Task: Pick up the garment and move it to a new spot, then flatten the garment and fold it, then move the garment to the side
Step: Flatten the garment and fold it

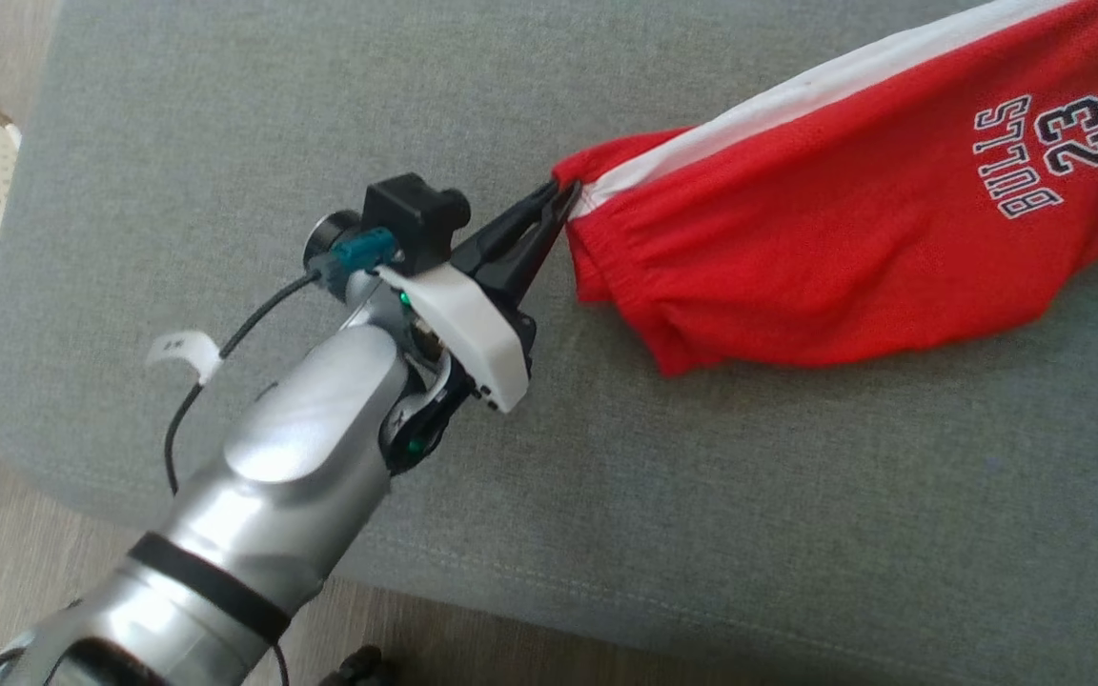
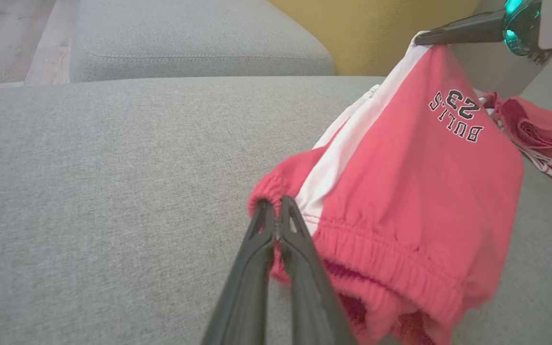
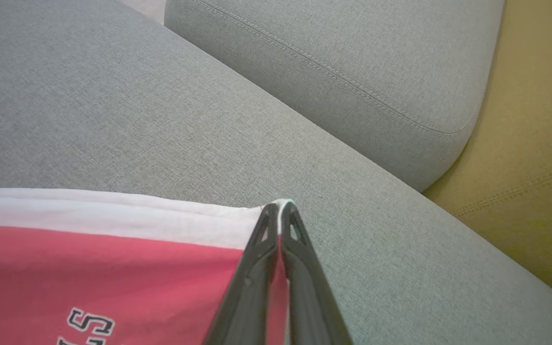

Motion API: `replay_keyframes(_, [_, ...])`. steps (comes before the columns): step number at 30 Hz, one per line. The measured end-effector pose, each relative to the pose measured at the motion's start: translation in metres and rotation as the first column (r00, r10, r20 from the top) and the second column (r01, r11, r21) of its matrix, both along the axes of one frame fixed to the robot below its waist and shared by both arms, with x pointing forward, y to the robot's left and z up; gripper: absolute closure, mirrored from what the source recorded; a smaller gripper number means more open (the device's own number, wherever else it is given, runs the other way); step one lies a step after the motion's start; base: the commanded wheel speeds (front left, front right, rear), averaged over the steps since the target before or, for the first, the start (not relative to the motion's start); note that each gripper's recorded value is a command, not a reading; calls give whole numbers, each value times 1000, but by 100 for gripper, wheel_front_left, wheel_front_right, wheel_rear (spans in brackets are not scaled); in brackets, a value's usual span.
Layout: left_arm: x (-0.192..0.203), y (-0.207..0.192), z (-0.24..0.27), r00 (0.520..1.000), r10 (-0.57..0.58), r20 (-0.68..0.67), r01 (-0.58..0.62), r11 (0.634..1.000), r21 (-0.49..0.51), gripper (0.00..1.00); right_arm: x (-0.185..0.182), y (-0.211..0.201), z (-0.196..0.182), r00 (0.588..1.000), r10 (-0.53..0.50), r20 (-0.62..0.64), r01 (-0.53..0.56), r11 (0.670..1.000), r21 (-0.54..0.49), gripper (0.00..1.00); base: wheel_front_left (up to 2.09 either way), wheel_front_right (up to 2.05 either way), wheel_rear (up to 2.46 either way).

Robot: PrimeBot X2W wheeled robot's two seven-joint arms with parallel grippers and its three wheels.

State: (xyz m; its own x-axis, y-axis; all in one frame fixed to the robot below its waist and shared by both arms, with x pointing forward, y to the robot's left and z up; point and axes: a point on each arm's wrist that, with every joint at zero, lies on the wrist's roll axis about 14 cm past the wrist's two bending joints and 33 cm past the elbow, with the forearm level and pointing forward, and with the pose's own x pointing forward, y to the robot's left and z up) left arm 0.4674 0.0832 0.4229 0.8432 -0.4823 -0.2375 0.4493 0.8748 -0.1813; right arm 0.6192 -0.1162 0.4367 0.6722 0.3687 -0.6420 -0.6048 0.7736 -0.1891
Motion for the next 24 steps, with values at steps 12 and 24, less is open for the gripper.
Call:
replay_keyframes(12, [8,6,-17,999,27,-39,-26,999,19,0,9,10,-23,1000,4,11,-5,999,41,0,0,0,0])
replay_keyframes(24, [25,31,36,973,218,68,-210,971,-111,0,6,6,33,966,-87,242,24,968,251,0,0,0,0])
